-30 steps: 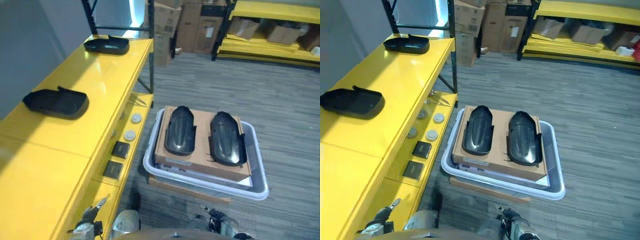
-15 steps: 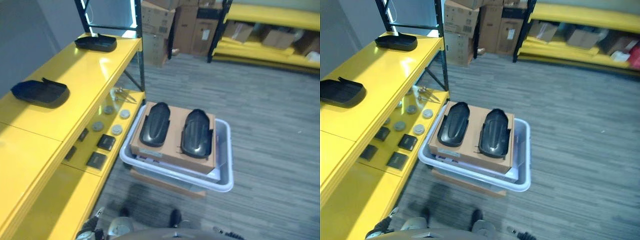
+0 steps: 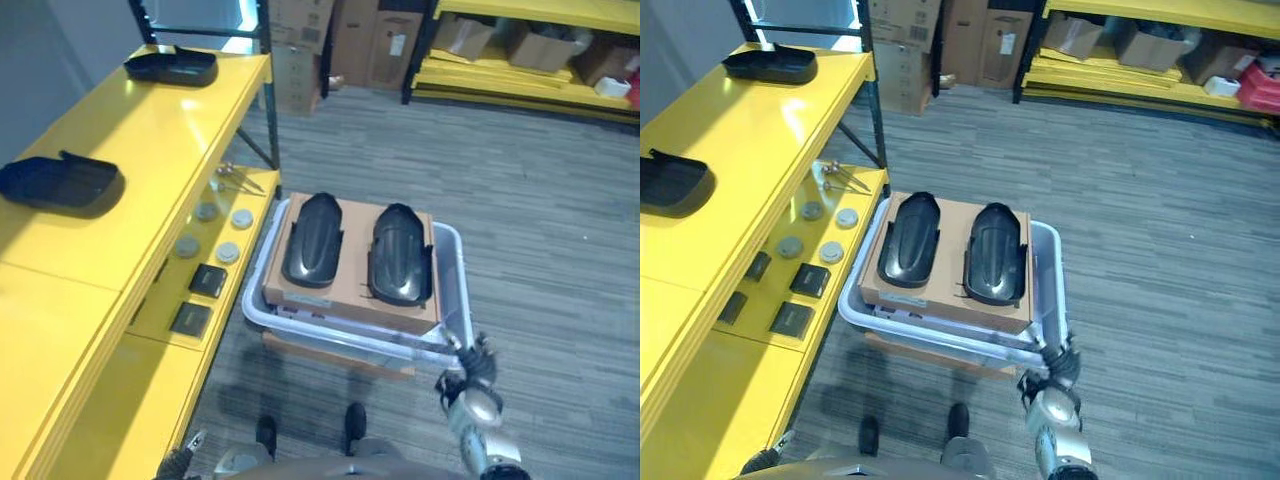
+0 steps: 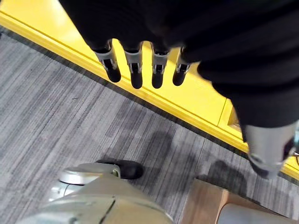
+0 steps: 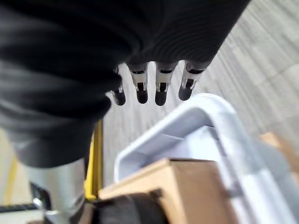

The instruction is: Move parts from the plastic box to the shelf.

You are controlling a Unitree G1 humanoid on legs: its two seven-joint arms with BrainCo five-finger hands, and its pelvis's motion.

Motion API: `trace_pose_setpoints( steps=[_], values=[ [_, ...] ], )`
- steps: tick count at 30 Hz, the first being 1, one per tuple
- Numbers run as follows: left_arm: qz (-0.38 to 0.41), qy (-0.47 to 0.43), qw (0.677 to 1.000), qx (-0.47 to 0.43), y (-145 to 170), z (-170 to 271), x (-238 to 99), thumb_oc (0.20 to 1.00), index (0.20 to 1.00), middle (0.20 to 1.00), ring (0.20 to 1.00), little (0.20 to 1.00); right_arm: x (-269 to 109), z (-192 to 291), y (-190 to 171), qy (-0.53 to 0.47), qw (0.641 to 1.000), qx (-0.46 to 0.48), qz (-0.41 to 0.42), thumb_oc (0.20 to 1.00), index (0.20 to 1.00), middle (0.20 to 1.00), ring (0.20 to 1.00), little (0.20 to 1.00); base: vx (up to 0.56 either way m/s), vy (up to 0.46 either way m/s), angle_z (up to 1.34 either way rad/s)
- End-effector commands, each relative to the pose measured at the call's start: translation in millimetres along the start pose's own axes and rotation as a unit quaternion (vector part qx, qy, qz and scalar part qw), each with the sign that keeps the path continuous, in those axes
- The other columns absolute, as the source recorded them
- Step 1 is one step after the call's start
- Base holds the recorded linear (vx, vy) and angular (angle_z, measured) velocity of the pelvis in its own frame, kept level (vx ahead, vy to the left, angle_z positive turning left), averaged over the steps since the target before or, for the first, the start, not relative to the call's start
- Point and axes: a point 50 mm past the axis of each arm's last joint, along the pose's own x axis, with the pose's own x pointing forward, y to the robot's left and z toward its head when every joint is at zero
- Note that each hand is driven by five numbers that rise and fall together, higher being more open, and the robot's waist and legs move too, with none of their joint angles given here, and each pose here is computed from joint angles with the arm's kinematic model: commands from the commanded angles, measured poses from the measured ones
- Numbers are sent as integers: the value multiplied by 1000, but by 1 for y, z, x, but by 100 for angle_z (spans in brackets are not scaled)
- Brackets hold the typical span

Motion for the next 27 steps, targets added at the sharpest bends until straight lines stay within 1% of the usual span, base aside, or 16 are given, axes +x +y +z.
trace_pose_setpoints(
  steps=[1, 2, 3, 7, 9, 10, 11, 13, 17, 20, 27],
  values=[
    [16, -34, 999, -18, 3, 17, 3, 1000, 1000, 1000, 1000, 1000, 9, 71, -16, -190, 981, 7, -50, 1000, 1000, 1000, 1000, 1000, -6, 31, -24],
    [17, -33, 999, -21, 3, 17, 4, 1000, 1000, 1000, 1000, 1000, 8, 76, -18, -204, 977, 9, -57, 1000, 1000, 1000, 1000, 1000, 7, 31, -23],
    [20, -31, 999, -29, 4, 18, 4, 1000, 1000, 1000, 1000, 1000, 7, 92, -24, -236, 969, 18, -77, 1000, 1000, 1000, 1000, 1000, 20, 21, -20],
    [25, -23, 999, -29, 8, 17, 5, 1000, 1000, 1000, 1000, 1000, 11, 115, -39, -265, 960, 17, -93, 1000, 1000, 1000, 1000, 1000, 51, 14, -17],
    [29, -14, 999, -20, 13, 14, 6, 1000, 1000, 1000, 1000, 1000, 19, 128, -46, -278, 956, -31, -86, 1000, 1000, 1000, 1000, 1000, 131, -8, -9],
    [28, -13, 999, -18, 13, 14, 6, 1000, 1000, 1000, 1000, 1000, 21, 130, -46, -277, 956, -35, -85, 1000, 1000, 1000, 1000, 1000, 132, -18, -20],
    [23, -16, 1000, -7, 14, 14, 6, 1000, 1000, 1000, 1000, 1000, 29, 136, -44, -277, 956, -60, -78, 1000, 1000, 1000, 1000, 1000, 47, -4, -20],
    [12, -38, 999, 18, 12, 24, 7, 1000, 1000, 1000, 1000, 1000, 40, 148, -37, -280, 955, -63, -75, 1000, 1000, 1000, 1000, 1000, -85, 26, -7],
    [-7, -86, 995, 44, 2, 58, 9, 1000, 1000, 1000, 1000, 1000, 60, 189, -25, -311, 944, -34, -106, 1000, 1000, 1000, 1000, 1000, -279, 21, 7],
    [-19, -105, 992, 60, -3, 74, 9, 1000, 1000, 1000, 1000, 1000, 70, 214, -22, -316, 939, -8, -134, 1000, 1000, 1000, 1000, 1000, -160, -19, 30],
    [-28, -100, 991, 82, -1, 71, 9, 1000, 1000, 1000, 1000, 1000, 83, 234, -34, -305, 938, -11, -165, 1000, 1000, 1000, 1000, 1000, -31, 36, 19]
  ],
)
